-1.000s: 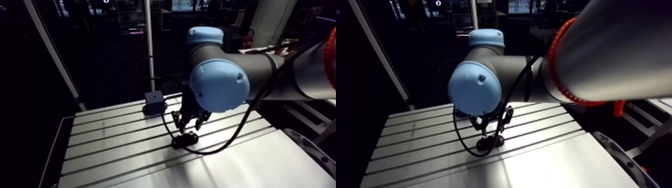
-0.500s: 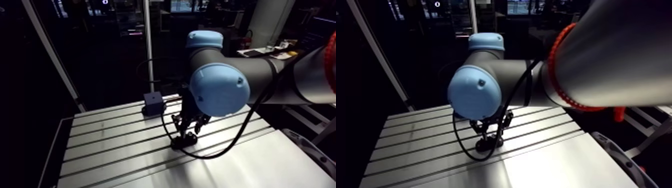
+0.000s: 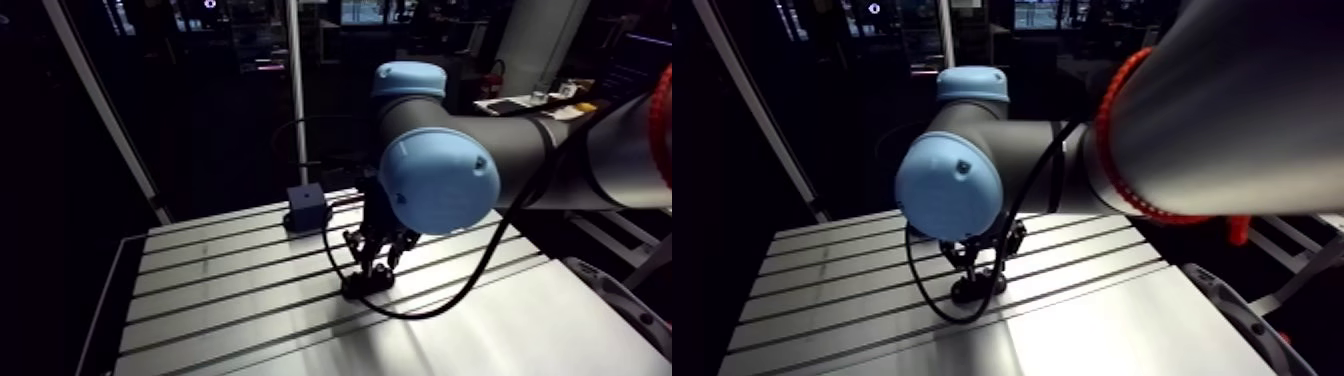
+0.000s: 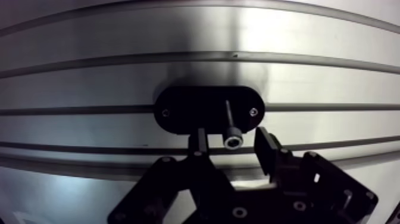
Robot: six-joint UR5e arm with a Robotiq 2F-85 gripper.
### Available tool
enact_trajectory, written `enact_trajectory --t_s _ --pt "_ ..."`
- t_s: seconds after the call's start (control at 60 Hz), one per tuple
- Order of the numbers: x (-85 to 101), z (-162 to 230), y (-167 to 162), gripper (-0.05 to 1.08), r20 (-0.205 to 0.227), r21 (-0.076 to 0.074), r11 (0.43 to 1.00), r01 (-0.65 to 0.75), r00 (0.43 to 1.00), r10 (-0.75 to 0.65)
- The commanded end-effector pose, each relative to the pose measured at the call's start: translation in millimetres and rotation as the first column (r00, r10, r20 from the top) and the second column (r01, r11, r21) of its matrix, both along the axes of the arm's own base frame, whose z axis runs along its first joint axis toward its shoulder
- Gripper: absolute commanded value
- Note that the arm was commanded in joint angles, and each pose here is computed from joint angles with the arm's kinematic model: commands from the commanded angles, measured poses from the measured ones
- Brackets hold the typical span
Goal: Pick up the M10 bolt and insert it into the hole until fully seated.
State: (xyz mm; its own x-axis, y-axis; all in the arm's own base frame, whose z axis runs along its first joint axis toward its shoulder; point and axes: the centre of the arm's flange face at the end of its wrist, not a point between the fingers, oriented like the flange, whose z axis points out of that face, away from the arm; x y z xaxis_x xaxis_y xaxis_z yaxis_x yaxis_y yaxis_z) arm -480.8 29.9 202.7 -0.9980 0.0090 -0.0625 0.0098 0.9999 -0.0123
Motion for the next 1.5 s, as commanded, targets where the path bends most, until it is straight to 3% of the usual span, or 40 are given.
enact_trajectory --t_s 0.017,1.5 --pt "0.1 -0.2 -0.2 0.50 0.000 -0.002 1.000 -0.001 1.000 0.001" --pt "1.0 -1.8 -0.8 0.60 0.003 0.002 1.000 -0.006 1.000 0.006"
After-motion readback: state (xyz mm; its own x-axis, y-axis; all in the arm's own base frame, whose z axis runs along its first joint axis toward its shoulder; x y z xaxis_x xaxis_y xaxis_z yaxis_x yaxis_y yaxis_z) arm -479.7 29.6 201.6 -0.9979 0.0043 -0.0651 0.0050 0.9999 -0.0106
